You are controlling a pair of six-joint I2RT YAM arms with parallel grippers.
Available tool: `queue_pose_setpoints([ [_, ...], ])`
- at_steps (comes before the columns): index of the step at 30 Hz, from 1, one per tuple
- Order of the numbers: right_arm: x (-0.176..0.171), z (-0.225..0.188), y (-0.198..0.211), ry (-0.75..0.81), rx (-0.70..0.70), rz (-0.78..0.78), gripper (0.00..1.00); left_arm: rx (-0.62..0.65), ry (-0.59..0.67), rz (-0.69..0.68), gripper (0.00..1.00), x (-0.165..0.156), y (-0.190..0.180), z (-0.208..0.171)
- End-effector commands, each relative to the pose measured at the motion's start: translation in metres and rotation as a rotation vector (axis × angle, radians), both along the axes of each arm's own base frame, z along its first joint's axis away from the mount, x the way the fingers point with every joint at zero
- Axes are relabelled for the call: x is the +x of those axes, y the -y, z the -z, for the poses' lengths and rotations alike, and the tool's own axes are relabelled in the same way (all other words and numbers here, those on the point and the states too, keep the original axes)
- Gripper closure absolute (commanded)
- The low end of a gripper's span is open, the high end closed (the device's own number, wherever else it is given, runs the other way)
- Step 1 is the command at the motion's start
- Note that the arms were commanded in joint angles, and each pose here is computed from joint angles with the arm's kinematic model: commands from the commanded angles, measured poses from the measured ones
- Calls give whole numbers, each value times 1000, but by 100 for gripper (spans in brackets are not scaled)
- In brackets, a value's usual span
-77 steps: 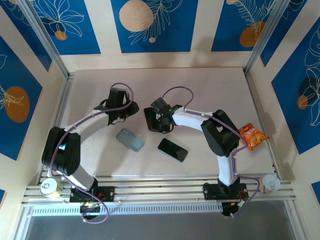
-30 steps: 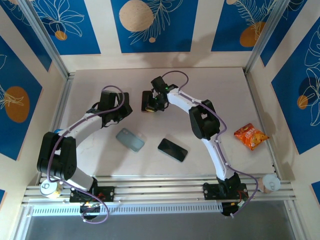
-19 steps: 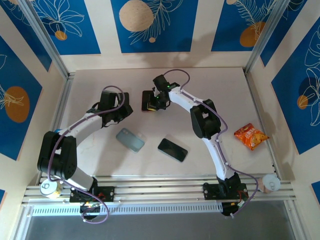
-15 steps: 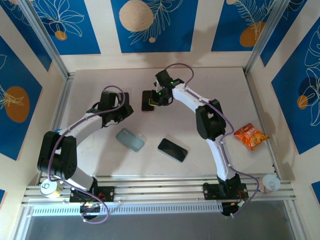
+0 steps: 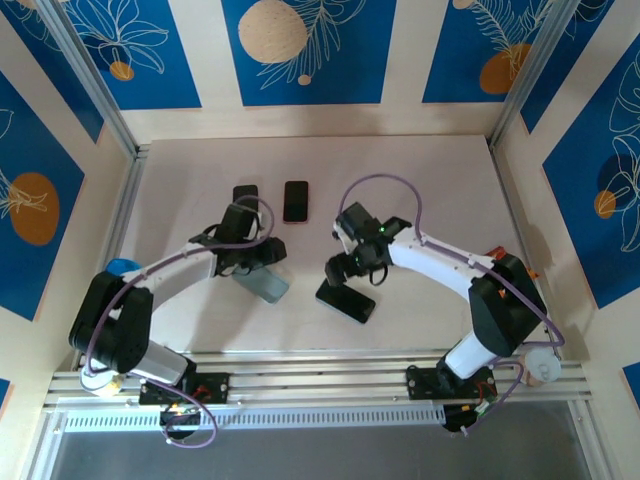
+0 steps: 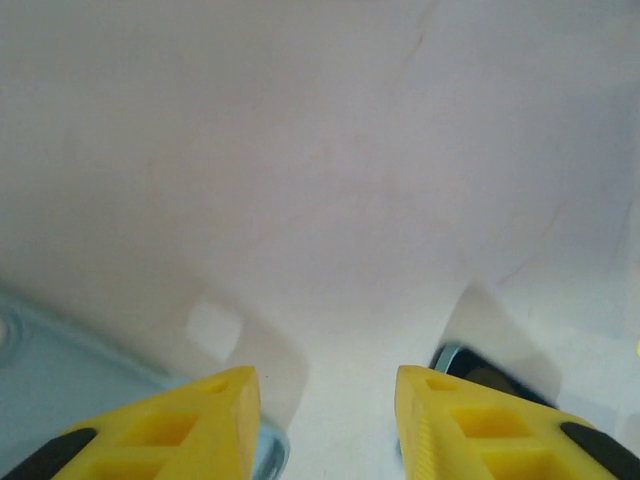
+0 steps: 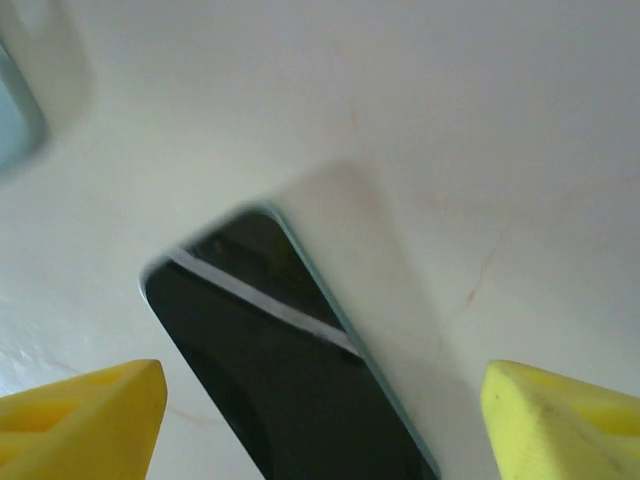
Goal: Put the phone into the phone case
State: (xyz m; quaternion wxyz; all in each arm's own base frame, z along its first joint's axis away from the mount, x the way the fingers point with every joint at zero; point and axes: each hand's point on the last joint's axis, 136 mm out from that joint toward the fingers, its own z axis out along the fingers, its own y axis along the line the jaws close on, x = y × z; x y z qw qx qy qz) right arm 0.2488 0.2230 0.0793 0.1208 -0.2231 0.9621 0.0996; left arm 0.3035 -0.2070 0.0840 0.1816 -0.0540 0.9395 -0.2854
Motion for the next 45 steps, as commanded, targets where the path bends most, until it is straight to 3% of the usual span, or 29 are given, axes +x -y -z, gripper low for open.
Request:
queue_pose_setpoints([
  [1,-12,2,5,40,-45,-70,16,10,-38,35,57,-26,-1,7],
  [6,-24,19,2,45,-89,-158,9,18,-53,40,52,-47,-3,11],
  [8,-27,22,-4,29,-85,-197,1,7,-50,22,50,-52,-5,13],
  [21,-45,58,-22,-100,-182,-361,1,20,-34,-8,49,-54,-12,7],
  [25,-38,71,-16,-113,-260,-343,0,23,-42,-12,49,-54,-12,9],
  [29,-30,78,-14,-147,-304,-297,10,18,-41,-17,49,-53,-12,7],
  [38,-6,75,-34,-236,-254,-132,29,26,-37,-9,49,-47,-9,4],
  [45,8,68,-33,-223,-266,-4,27,32,-36,-9,49,-44,-8,4],
])
